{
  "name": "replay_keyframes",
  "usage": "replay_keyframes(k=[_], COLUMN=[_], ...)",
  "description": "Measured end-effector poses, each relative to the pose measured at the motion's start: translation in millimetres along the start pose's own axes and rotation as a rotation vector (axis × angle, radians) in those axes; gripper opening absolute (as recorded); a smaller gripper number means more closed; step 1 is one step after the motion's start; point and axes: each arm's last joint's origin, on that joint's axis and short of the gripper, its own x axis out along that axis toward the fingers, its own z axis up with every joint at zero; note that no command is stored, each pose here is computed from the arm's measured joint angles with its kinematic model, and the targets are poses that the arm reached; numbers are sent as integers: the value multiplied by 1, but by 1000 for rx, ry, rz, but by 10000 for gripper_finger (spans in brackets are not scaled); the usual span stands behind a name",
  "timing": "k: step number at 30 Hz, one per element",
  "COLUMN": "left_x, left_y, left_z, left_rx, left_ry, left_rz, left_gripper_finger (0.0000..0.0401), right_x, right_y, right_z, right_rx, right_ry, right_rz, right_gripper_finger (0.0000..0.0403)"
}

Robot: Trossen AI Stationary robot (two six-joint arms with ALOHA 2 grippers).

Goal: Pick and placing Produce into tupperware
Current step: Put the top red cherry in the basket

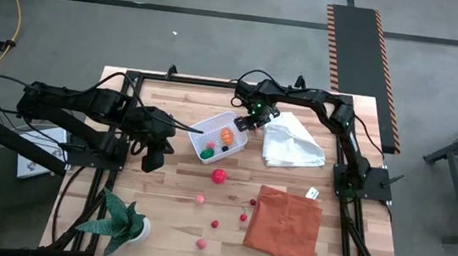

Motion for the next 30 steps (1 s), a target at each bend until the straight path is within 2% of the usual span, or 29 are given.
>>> replay_keyframes(k=[7, 12, 30], left_x=[0, 0, 0], left_y=[0, 0, 0], left_z=[0, 0, 0], left_rx=[0, -1, -2], left_ry=[0, 0, 6], left_rz=[0, 0, -14], left_gripper_finger=[3, 3, 3], right_x=[0, 0, -9], right_y=[0, 0, -1], right_z=[0, 0, -5], right_rx=[0, 0, -27], right_ry=[0, 0, 17], right_rz=[0, -1, -10], right_gripper_finger=[108, 92, 89])
